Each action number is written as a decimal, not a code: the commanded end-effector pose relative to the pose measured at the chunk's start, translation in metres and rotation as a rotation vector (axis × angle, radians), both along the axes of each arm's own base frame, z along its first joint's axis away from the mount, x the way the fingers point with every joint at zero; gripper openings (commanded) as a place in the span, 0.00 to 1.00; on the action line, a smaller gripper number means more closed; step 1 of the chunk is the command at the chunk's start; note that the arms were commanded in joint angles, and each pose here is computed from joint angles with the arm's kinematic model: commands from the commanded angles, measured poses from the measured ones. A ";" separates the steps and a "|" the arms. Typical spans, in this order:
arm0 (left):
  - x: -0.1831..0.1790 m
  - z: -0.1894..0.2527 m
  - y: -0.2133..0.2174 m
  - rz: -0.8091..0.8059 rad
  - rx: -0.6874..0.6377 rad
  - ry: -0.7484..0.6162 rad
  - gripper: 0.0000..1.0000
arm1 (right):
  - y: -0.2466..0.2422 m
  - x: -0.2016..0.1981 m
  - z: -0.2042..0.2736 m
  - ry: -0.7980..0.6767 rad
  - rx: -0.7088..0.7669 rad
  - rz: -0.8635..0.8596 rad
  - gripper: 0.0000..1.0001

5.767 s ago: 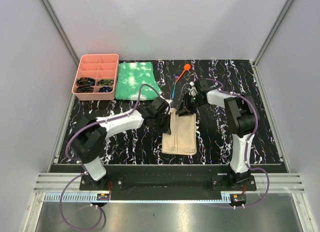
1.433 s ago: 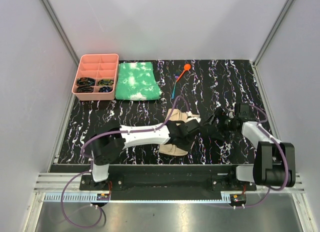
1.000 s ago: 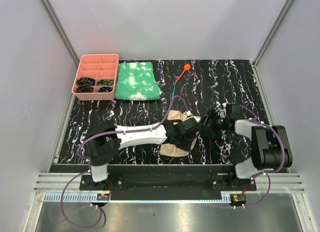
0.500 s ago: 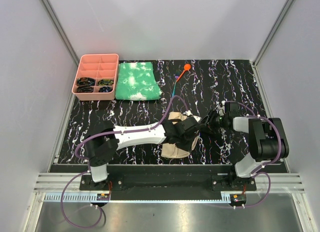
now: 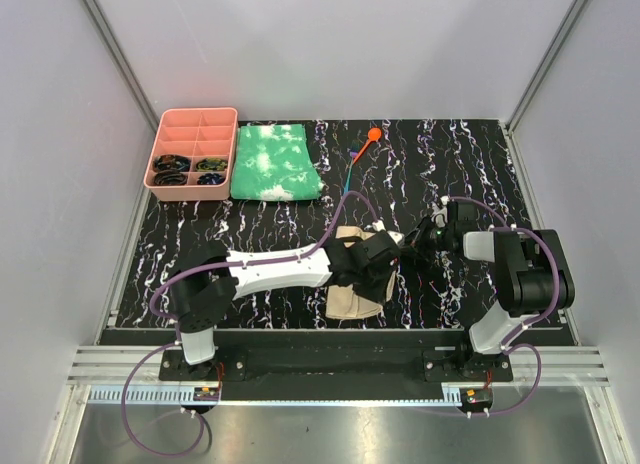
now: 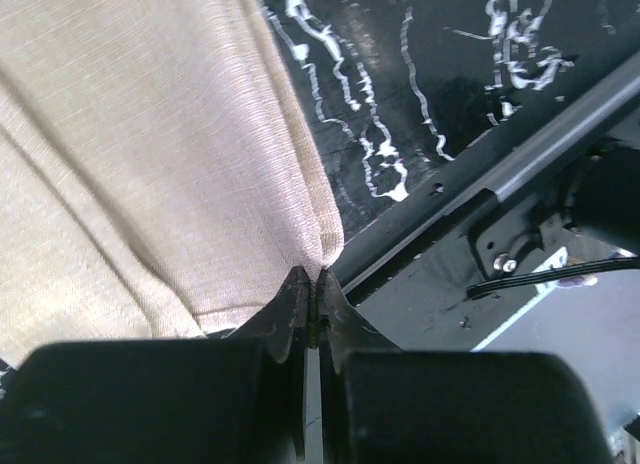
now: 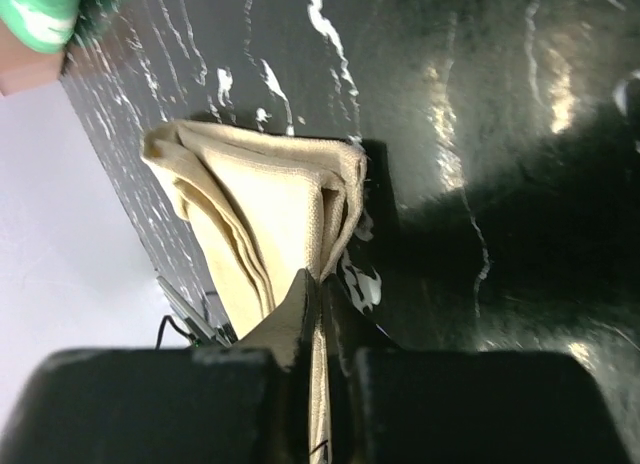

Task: Fold the napkin into a case and place the utensils inside
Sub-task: Pick up the 2/3-rectangle-folded napkin at the center of the board, then fold the 2/3-rectangle-folded napkin at the center of the board.

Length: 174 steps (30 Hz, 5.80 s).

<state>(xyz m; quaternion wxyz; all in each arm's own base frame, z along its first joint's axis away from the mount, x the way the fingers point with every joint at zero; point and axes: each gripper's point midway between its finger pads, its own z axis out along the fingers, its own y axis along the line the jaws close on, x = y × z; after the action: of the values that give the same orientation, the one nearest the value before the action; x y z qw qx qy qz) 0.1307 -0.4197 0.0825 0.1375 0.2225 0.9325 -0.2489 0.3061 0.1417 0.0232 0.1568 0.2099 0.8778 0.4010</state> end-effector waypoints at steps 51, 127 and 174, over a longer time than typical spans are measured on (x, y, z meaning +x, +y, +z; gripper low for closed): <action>0.150 -0.066 0.050 0.311 -0.134 0.078 0.04 | 0.092 0.013 0.050 0.076 0.021 -0.265 0.00; 0.194 -0.011 0.155 0.497 0.021 -0.073 0.18 | 0.152 0.015 0.031 -0.198 -0.285 0.089 0.00; 0.220 -0.055 0.135 0.463 0.030 -0.018 0.15 | 0.133 0.097 0.039 -0.288 -0.041 0.494 0.31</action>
<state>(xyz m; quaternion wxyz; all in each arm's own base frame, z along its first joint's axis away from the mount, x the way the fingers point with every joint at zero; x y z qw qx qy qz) 0.3390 -0.2809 0.0248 0.1801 0.0111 0.9658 -0.1864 0.3949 0.2669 0.0303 0.1518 -0.0418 0.8969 0.4133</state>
